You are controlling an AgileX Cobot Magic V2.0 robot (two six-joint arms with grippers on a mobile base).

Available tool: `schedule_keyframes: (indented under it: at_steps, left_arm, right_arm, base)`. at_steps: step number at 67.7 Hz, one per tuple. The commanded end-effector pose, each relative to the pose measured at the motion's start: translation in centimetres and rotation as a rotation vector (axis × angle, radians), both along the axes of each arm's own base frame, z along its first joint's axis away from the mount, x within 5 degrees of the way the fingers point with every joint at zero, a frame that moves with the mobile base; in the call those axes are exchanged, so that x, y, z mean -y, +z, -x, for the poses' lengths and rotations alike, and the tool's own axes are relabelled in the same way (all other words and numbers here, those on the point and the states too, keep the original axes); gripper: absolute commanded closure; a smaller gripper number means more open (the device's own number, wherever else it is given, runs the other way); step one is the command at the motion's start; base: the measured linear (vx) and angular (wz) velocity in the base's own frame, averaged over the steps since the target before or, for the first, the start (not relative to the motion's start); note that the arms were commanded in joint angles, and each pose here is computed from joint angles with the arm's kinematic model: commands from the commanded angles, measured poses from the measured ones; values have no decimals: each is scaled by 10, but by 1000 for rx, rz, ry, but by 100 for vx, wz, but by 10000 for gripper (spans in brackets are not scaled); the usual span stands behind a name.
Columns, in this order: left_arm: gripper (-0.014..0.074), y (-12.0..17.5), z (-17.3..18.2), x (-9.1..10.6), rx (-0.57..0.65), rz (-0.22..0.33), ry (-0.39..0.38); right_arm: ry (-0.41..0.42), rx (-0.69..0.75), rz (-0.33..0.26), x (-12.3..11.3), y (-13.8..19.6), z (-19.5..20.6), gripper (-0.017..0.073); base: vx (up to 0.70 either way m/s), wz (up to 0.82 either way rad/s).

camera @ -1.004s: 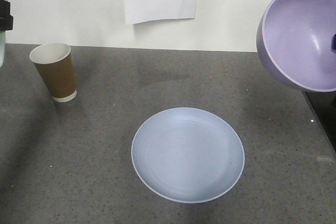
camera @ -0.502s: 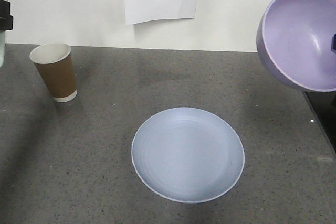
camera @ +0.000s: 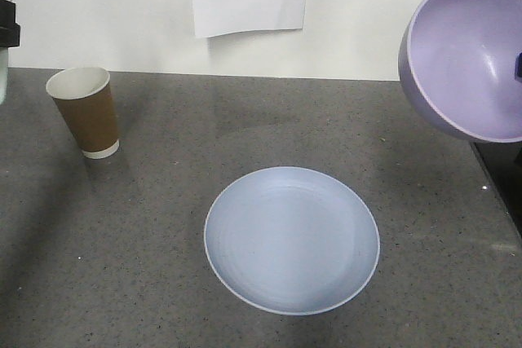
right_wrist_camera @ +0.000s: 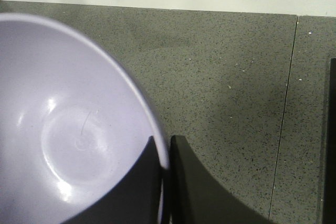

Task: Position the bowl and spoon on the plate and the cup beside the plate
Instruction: 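Approach and stop at the counter edge in front of the plate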

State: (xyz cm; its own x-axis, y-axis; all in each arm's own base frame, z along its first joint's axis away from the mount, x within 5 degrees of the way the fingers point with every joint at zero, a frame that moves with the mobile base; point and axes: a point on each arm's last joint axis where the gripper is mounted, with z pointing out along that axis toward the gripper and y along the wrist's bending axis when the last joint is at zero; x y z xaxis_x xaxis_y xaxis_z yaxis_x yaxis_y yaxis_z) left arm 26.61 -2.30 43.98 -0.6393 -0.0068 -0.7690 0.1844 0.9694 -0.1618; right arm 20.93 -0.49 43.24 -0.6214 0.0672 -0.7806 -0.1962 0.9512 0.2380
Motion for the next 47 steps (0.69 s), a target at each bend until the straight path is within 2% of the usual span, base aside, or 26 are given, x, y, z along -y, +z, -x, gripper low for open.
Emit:
schedule_keyframes:
  at_steps: [1, 47]
  left_arm:
    - [600, 19, 7, 1, 104, 28, 7]
    - [600, 19, 7, 1, 104, 28, 7]
  right_arm:
    - [-10, 106, -18, -2, 18, 4, 566]
    - [-10, 106, -18, -2, 18, 4, 566]
  base:
    - [0, 0]
    - [0, 0]
